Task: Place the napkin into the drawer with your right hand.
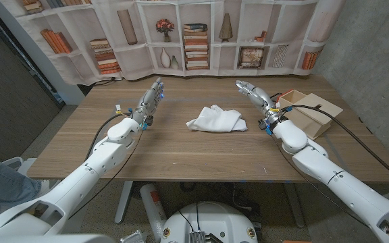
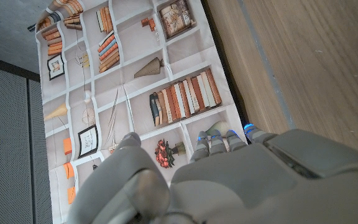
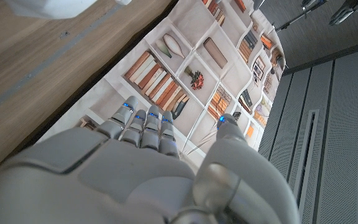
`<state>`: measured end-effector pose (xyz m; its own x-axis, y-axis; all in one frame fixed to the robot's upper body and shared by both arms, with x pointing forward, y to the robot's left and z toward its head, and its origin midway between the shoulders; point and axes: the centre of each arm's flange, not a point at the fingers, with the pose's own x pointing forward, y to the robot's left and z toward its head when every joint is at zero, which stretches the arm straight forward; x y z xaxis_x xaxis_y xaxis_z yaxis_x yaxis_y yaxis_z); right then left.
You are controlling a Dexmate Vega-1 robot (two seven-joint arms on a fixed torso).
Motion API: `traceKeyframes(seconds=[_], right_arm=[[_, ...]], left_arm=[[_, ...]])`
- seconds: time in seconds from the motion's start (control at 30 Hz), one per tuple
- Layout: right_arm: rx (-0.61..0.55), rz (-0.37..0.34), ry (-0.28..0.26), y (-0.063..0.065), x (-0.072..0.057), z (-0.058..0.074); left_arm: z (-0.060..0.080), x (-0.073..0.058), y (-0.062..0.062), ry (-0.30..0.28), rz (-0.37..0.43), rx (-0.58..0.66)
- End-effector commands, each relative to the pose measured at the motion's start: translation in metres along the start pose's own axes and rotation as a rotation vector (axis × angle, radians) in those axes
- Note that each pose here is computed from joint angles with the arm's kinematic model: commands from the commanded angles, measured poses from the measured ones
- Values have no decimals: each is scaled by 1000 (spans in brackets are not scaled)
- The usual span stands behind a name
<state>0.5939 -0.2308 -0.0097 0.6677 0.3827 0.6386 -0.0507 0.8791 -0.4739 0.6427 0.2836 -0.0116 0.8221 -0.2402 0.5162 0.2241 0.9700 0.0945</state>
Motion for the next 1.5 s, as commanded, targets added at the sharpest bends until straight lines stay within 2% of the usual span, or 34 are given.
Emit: traceKeyframes(seconds=[0.03,0.43,1.07,1.5], right_arm=[[-52,31,0,3,0,2],[-75,57,7,4,1,2],[-160,91,11,7,2,2],[-239,93,1,6,-1,10]], left_arm=[[0,0,-3,-1,-7,-1],[-5,-2,-4,6,2,-9],[-4,0,-3,22,7,-1],[-1,4,-7,15,0,4]])
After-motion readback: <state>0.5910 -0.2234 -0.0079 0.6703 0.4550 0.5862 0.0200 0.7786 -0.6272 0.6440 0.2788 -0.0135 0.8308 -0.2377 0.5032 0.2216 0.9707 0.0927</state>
